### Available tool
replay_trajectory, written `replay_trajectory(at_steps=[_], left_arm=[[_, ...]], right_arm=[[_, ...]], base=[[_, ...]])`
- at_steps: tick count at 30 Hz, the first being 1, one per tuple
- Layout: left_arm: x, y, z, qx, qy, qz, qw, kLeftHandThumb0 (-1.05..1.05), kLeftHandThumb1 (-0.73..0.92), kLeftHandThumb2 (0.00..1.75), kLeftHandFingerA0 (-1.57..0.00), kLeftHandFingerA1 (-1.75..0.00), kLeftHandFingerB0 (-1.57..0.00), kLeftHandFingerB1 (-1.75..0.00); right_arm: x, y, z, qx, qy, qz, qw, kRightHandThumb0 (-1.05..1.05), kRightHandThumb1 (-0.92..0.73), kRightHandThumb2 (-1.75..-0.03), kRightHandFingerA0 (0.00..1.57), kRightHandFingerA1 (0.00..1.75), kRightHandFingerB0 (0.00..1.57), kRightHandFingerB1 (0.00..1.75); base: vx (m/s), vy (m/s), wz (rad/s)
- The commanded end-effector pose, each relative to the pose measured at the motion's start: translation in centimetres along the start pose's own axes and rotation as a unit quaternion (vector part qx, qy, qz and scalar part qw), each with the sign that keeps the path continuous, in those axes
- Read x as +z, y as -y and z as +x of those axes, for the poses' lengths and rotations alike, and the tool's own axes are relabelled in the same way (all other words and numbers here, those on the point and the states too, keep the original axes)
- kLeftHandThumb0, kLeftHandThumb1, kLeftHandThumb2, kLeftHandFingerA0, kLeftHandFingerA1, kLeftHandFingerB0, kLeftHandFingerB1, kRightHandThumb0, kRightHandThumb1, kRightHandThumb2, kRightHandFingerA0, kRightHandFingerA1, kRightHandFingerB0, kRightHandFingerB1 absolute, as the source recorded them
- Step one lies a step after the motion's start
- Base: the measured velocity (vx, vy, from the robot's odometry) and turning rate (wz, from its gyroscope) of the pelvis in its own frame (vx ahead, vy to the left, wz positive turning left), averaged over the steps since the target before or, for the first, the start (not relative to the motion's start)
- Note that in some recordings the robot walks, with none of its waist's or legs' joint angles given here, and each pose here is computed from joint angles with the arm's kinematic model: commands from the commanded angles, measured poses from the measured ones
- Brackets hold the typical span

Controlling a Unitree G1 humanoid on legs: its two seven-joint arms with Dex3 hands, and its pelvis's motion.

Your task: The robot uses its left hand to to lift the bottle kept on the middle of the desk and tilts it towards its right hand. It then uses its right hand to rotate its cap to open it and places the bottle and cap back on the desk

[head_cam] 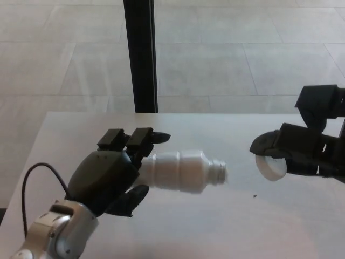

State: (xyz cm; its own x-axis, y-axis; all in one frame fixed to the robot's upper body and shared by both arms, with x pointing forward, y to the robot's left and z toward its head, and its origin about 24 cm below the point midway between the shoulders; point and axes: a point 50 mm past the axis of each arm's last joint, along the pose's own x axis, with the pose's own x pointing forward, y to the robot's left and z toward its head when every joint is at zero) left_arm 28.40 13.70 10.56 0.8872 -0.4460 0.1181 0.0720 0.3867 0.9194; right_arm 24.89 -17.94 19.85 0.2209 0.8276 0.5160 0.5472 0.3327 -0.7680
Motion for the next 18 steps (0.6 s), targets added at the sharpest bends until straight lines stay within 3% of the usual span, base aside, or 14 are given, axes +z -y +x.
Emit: replay_trajectory(at_steps=[1, 4, 5, 6, 7, 8, 10, 11, 13, 14, 15, 16, 17, 18], left_arm=[[-1.5, -4.2, -0.7, -0.238, -0.181, 0.215, 0.930, -0.24, 0.77, 0.62, -0.65, -0.73, -0.54, -0.53], [-1.1, -3.0, -0.7, -0.240, -0.180, 0.218, 0.929, -0.25, 0.75, 0.62, -0.75, -0.90, -0.59, -0.61], [-0.9, -2.4, -0.7, -0.242, -0.181, 0.214, 0.929, -0.24, 0.75, 0.64, -0.79, -1.23, -0.61, -0.64], [-0.7, -1.8, -0.7, -0.248, -0.183, 0.207, 0.928, -0.23, 0.77, 0.65, -0.84, -1.27, -0.62, -0.64], [-0.4, -1.0, -0.7, -0.257, -0.178, 0.195, 0.930, -0.23, 0.81, 0.64, -0.70, -0.79, -0.57, -0.57], [-0.3, -0.7, -0.7, -0.259, -0.177, 0.191, 0.930, -0.23, 0.81, 0.64, -0.70, -0.79, -0.57, -0.57], [0.0, -0.1, -0.9, -0.252, -0.168, 0.174, 0.937, -0.22, 0.77, 0.71, -0.79, -1.26, -0.66, -0.70], [0.2, 0.3, -0.9, -0.249, -0.165, 0.166, 0.940, -0.19, 0.77, 0.76, -0.83, -1.46, -0.72, -0.85], [0.6, 1.5, -1.1, -0.245, -0.151, 0.126, 0.949, -0.13, 0.66, 0.96, -0.90, -1.57, -0.85, -0.90], [0.7, 1.7, -1.2, -0.239, -0.145, 0.115, 0.953, -0.13, 0.66, 0.96, -0.90, -1.57, -0.85, -0.90], [0.8, 1.9, -1.3, -0.237, -0.141, 0.111, 0.955, -0.10, 0.61, 1.07, -0.93, -1.69, -0.87, -1.16], [1.1, 2.5, -1.6, -0.233, -0.130, 0.100, 0.959, -0.10, 0.59, 1.09, -0.92, -1.64, -0.86, -1.04], [1.2, 2.7, -1.7, -0.227, -0.123, 0.096, 0.961, -0.14, 0.55, 1.14, -1.19, -1.36, -0.90, -1.07], [1.3, 2.8, -1.8, -0.225, -0.122, 0.095, 0.962, -0.14, 0.55, 1.14, -1.19, -1.36, -0.90, -1.07]], right_arm=[[4.6, -7.0, -5.6, 0.132, -0.158, 0.098, 0.974, -0.29, -0.55, -0.60, 0.91, 1.71, 0.91, 0.74], [5.3, -8.7, -5.6, 0.164, -0.190, 0.113, 0.961, -0.35, -0.54, -0.61, 0.94, 1.68, 0.89, 0.75], [5.4, -9.4, -5.7, 0.182, -0.206, 0.114, 0.955, -0.37, -0.41, -0.89, 1.22, 1.36, 0.84, 0.82], [5.4, -10.1, -5.8, 0.213, -0.223, 0.112, 0.945, -0.34, -0.59, -0.64, 0.93, 1.70, 0.89, 0.78], [5.4, -10.9, -6.0, 0.229, -0.244, 0.117, 0.935, -0.30, -0.57, -0.67, 0.92, 1.71, 0.92, 0.75], [5.4, -11.1, -6.1, 0.235, -0.252, 0.119, 0.931, -0.30, -0.57, -0.67, 0.92, 1.71, 0.92, 0.75], [5.3, -11.9, -6.3, 0.259, -0.271, 0.123, 0.919, -0.31, -0.61, -0.67, 0.92, 1.72, 0.90, 0.74], [5.2, -12.4, -6.6, 0.277, -0.279, 0.120, 0.912, -0.30, -0.62, -0.67, 0.93, 1.70, 0.91, 0.73], [4.9, -13.9, -8.1, 0.313, -0.319, 0.124, 0.886, -0.29, -0.59, -0.67, 0.94, 1.69, 0.92, 0.70], [4.8, -14.3, -8.5, 0.319, -0.329, 0.126, 0.880, -0.29, -0.59, -0.67, 0.94, 1.69, 0.92, 0.70], [4.8, -14.7, -8.9, 0.333, -0.341, 0.126, 0.870, -0.29, -0.60, -0.66, 0.93, 1.68, 0.93, 0.71], [4.8, -15.6, -10.0, 0.367, -0.368, 0.129, 0.844, -0.27, -0.62, -0.65, 0.91, 1.68, 0.90, 0.71], [4.8, -16.0, -10.7, 0.382, -0.380, 0.128, 0.833, -0.30, -0.58, -0.64, 0.89, 1.64, 0.89, 0.69], [4.8, -16.2, -10.8, 0.387, -0.383, 0.127, 0.829, -0.30, -0.58, -0.64, 0.89, 1.64, 0.89, 0.69]], base=[[0.00, 0.000, 0.00], [0.00, 0.000, 0.00], [0.00, 0.000, 0.00], [0.00, 0.000, 0.00], [0.00, 0.000, 0.00], [0.00, 0.000, 0.00], [0.00, 0.000, 0.00], [0.00, 0.000, 0.00], [0.00, 0.000, 0.00], [0.00, 0.000, 0.00], [0.00, 0.000, 0.00], [0.00, 0.000, 0.00], [0.00, 0.000, 0.00], [0.00, 0.000, 0.00]])
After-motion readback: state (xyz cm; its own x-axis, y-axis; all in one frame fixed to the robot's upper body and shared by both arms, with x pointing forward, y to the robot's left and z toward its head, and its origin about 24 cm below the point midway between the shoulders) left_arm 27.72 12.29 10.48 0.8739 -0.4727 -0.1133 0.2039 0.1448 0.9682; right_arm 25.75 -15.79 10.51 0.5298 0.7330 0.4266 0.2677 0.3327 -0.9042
